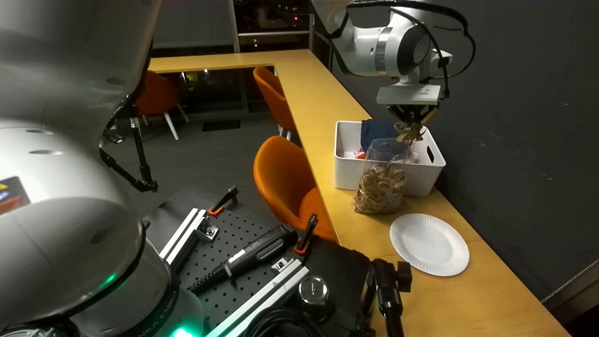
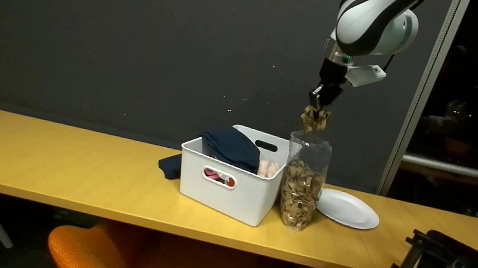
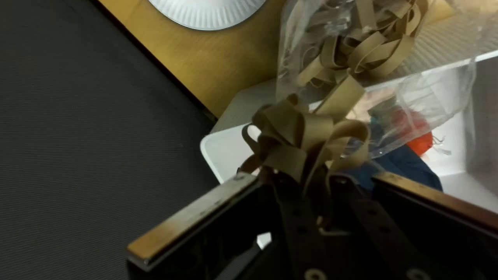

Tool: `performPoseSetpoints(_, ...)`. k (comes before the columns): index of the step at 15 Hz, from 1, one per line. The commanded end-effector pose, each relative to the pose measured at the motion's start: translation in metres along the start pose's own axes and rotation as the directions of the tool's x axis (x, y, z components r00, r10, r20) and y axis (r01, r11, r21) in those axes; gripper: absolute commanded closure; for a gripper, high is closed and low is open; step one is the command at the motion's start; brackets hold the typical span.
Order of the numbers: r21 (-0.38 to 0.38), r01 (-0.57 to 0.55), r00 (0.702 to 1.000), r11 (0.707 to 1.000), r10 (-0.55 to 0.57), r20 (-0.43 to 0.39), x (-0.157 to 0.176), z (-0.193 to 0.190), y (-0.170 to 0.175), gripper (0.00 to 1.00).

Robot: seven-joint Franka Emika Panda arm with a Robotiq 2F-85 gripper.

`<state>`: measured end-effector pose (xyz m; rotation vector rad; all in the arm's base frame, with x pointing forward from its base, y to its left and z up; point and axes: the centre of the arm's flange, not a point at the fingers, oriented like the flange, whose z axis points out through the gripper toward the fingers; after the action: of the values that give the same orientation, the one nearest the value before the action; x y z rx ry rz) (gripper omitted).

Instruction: Put some rubber bands on the plate

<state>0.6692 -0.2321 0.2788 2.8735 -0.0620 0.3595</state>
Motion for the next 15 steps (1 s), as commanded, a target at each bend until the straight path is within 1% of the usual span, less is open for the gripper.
performPoseSetpoints(1,-0.053,-0.058,0.998,0.997,0.058,0.009,-0.021,-0.022,0.033,0.97)
performPoseSetpoints(5,-0.109,-0.117,0.991,0.987,0.123,0.054,-0.047,-0.007,0.07,0.97)
performPoseSetpoints(9,-0.163,-0.172,0.972,0.972,0.194,0.135,-0.092,0.03,0.093,0.97)
performPoseSetpoints(11,-0.167,-0.189,0.961,0.968,0.217,0.171,-0.114,0.054,0.094,0.97)
performPoseSetpoints(12,-0.156,-0.197,0.958,0.968,0.224,0.18,-0.125,0.073,0.091,0.97)
performPoseSetpoints(15,-0.13,-0.206,0.956,0.97,0.228,0.185,-0.143,0.122,0.087,0.97)
